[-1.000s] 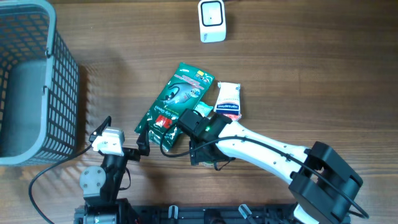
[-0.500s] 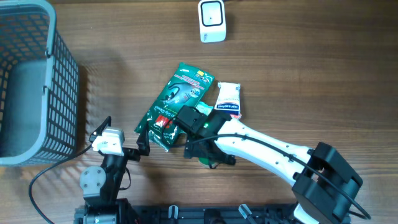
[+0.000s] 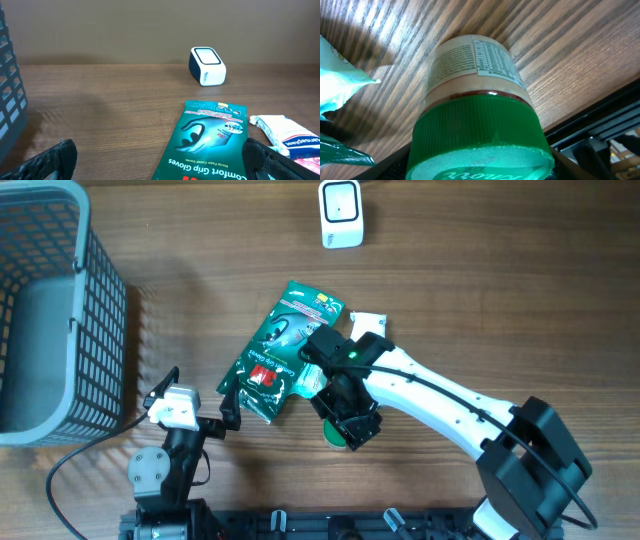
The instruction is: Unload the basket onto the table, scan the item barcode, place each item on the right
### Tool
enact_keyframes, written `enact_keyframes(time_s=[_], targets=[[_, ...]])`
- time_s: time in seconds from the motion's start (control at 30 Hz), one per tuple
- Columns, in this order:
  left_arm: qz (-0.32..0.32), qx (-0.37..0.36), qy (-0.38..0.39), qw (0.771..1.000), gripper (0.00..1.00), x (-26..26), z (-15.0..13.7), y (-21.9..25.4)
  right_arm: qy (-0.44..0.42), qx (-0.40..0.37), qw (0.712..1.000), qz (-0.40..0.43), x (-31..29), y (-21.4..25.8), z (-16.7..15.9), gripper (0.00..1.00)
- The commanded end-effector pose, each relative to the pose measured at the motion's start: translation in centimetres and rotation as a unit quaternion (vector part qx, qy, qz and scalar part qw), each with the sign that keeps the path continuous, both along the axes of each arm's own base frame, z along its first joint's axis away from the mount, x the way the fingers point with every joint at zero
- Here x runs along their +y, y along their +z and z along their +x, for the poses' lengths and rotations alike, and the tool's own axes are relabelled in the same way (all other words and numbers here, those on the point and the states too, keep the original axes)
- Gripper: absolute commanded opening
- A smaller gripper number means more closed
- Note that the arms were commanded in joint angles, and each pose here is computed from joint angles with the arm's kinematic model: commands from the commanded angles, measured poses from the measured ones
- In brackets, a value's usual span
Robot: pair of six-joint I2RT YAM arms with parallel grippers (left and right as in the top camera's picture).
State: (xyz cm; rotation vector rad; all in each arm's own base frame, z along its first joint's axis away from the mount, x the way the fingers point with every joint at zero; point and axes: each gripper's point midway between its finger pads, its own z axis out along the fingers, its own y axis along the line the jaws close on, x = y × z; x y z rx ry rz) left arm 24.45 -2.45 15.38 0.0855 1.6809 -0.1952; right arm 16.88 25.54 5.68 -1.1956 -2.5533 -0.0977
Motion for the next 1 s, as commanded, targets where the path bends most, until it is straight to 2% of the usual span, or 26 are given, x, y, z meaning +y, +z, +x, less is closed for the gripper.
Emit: enact_keyframes(time_s=[0.0, 0.07, 0.1, 0.13, 0.17, 0.3, 0.43, 0.53, 0.6, 0.67, 0.73, 0.83, 0.97], targets=[[0.000, 0.001, 0.002, 1.000, 1.00, 0.1, 0.0, -0.2, 0.061, -0.012, 0.998, 0.021, 0.5, 0.1, 0.2, 0.64], [0.000, 0.001, 0.002, 1.000, 1.00, 0.1, 0.0, -0.2, 0.126, -0.034, 0.991, 0.031, 0.3, 0.0, 0.5, 0.64], [0.000, 0.001, 0.002, 1.000, 1.00, 0.1, 0.0, -0.2, 0.200, -0.059, 0.977, 0.036, -0.1, -0.2, 1.0, 0.64], [0.000, 0.001, 0.002, 1.000, 1.00, 0.1, 0.0, -0.2, 0.273, -0.081, 0.958, 0.046, -0.2, -0.3, 1.4, 0.66], [0.000, 0.001, 0.002, 1.000, 1.00, 0.1, 0.0, -0.2, 0.387, -0.103, 0.913, 0.071, -0.3, -0.3, 1.5, 0.66], [0.000, 0.001, 0.002, 1.000, 1.00, 0.1, 0.0, -0.2, 0.501, -0.119, 0.855, 0.054, -1.7, -0.5, 2.0, 0.74], [0.000, 0.001, 0.002, 1.000, 1.00, 0.1, 0.0, -0.2, 0.522, -0.129, 0.843, -0.006, -3.5, -0.7, 3.3, 0.77], [0.000, 0.001, 0.002, 1.000, 1.00, 0.1, 0.0, -0.2, 0.515, -0.133, 0.847, -0.012, -3.2, 0.9, 3.9, 0.98], [0.000, 0.001, 0.002, 1.000, 1.00, 0.1, 0.0, -0.2, 0.481, -0.143, 0.865, -0.001, -1.9, 4.2, 4.5, 1.00], [0.000, 0.001, 0.002, 1.000, 1.00, 0.1, 0.0, -0.2, 0.319, -0.143, 0.937, -0.023, -1.2, 8.2, 4.9, 1.00], [0.000, 0.001, 0.002, 1.000, 1.00, 0.1, 0.0, -0.2, 0.146, -0.104, 0.984, -0.027, -0.4, 8.5, 4.0, 1.00], [0.000, 0.001, 0.002, 1.000, 1.00, 0.1, 0.0, -0.2, 0.097, -0.108, 0.988, -0.059, -1.2, 8.3, 4.4, 1.00], [0.000, 0.001, 0.002, 1.000, 1.00, 0.1, 0.0, -0.2, 0.077, -0.070, 0.988, -0.114, -3.7, 4.9, 2.7, 1.00]])
